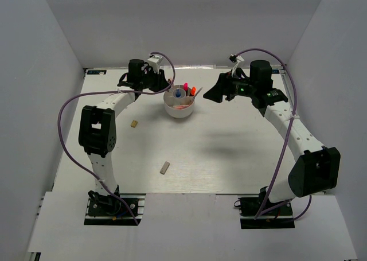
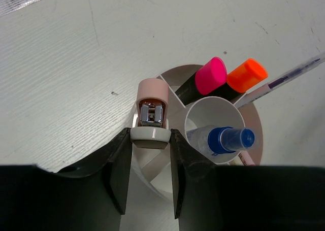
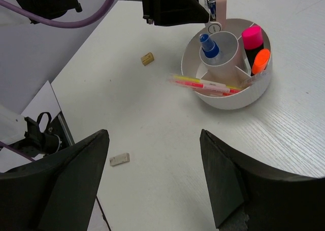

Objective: Sort the stationery into containers
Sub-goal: Place the stapler in the storage box.

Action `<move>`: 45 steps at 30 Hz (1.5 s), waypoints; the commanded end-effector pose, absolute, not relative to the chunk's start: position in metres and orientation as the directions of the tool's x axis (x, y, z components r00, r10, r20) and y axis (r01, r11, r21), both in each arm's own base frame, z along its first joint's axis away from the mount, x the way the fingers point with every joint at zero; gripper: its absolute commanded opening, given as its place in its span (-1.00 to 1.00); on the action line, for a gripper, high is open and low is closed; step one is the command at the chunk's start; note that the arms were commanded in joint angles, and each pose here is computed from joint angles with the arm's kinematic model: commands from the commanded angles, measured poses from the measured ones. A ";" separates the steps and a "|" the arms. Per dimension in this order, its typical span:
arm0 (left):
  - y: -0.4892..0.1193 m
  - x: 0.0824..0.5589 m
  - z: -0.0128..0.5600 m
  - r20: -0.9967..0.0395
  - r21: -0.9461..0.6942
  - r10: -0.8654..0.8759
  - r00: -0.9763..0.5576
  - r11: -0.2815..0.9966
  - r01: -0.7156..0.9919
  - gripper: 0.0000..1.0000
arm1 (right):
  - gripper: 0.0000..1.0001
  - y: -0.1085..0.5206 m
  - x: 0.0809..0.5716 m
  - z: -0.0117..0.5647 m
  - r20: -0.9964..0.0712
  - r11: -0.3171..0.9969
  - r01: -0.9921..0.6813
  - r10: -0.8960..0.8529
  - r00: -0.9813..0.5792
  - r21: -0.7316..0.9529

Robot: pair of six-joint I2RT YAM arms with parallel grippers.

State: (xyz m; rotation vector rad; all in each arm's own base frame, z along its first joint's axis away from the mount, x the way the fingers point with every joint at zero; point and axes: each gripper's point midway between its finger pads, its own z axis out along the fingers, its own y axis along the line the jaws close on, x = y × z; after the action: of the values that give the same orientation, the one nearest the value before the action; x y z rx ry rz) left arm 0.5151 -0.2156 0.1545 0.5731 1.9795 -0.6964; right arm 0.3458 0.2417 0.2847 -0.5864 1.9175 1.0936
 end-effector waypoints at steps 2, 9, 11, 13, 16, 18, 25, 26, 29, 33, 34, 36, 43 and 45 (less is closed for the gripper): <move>-0.218 0.519 0.177 -0.907 -0.196 0.124 -0.402 0.722 0.663 -0.29 | 0.55 0.243 0.349 0.298 -0.863 0.490 -0.747 0.023 -0.506 0.450; -0.218 0.514 0.174 -0.901 -0.205 0.130 -0.415 0.715 0.668 -0.18 | 0.55 0.244 0.347 0.295 -0.858 0.488 -0.743 0.022 -0.514 0.458; -0.219 0.513 0.174 -0.901 -0.207 0.127 -0.414 0.714 0.669 -0.17 | 0.56 0.244 0.346 0.295 -0.857 0.483 -0.744 0.024 -0.516 0.461; -0.220 0.511 0.179 -0.907 -0.208 0.121 -0.404 0.706 0.677 -0.20 | 0.55 0.244 0.345 0.294 -0.854 0.484 -0.742 0.024 -0.519 0.464; -0.221 0.510 0.183 -0.909 -0.210 0.118 -0.401 0.700 0.682 -0.24 | 0.56 0.244 0.346 0.292 -0.854 0.487 -0.740 0.023 -0.520 0.464; -0.226 0.508 0.185 -0.911 -0.207 0.121 -0.394 0.693 0.691 -0.25 | 0.56 0.244 0.346 0.290 -0.851 0.486 -0.738 0.023 -0.525 0.468; -0.226 0.504 0.182 -0.906 -0.215 0.125 -0.404 0.687 0.695 -0.25 | 0.55 0.244 0.344 0.288 -0.847 0.482 -0.736 0.023 -0.530 0.474; -0.226 0.504 0.182 -0.906 -0.216 0.124 -0.404 0.686 0.695 -0.25 | 0.55 0.245 0.344 0.288 -0.847 0.479 -0.739 0.021 -0.531 0.475; -0.225 0.504 0.182 -0.906 -0.216 0.120 -0.406 0.693 0.688 -0.19 | 0.56 0.243 0.345 0.288 -0.846 0.481 -0.735 0.025 -0.533 0.478; -0.222 0.506 0.177 -0.903 -0.209 0.125 -0.412 0.710 0.673 -0.02 | 0.56 0.246 0.344 0.288 -0.846 0.474 -0.738 0.024 -0.533 0.479; -0.221 0.507 0.176 -0.902 -0.207 0.127 -0.414 0.714 0.669 0.06 | 0.56 0.245 0.345 0.288 -0.844 0.477 -0.736 0.025 -0.536 0.481; -0.221 0.508 0.177 -0.902 -0.205 0.126 -0.412 0.716 0.667 0.31 | 0.56 0.245 0.344 0.288 -0.845 0.476 -0.737 0.025 -0.535 0.480; -0.221 0.507 0.193 -0.918 -0.196 0.107 -0.383 0.717 0.669 0.48 | 0.56 0.247 0.344 0.288 -0.845 0.470 -0.740 0.023 -0.534 0.480; -0.218 0.508 0.205 -0.922 -0.229 0.054 -0.382 0.720 0.656 0.41 | 0.56 0.246 0.344 0.288 -0.845 0.473 -0.739 0.025 -0.533 0.480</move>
State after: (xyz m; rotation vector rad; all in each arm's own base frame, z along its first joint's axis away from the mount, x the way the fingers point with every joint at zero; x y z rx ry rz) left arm 0.5110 -0.2193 0.1532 0.5765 1.9849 -0.7022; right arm 0.3426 0.2441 0.2793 -0.5776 1.9259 1.1301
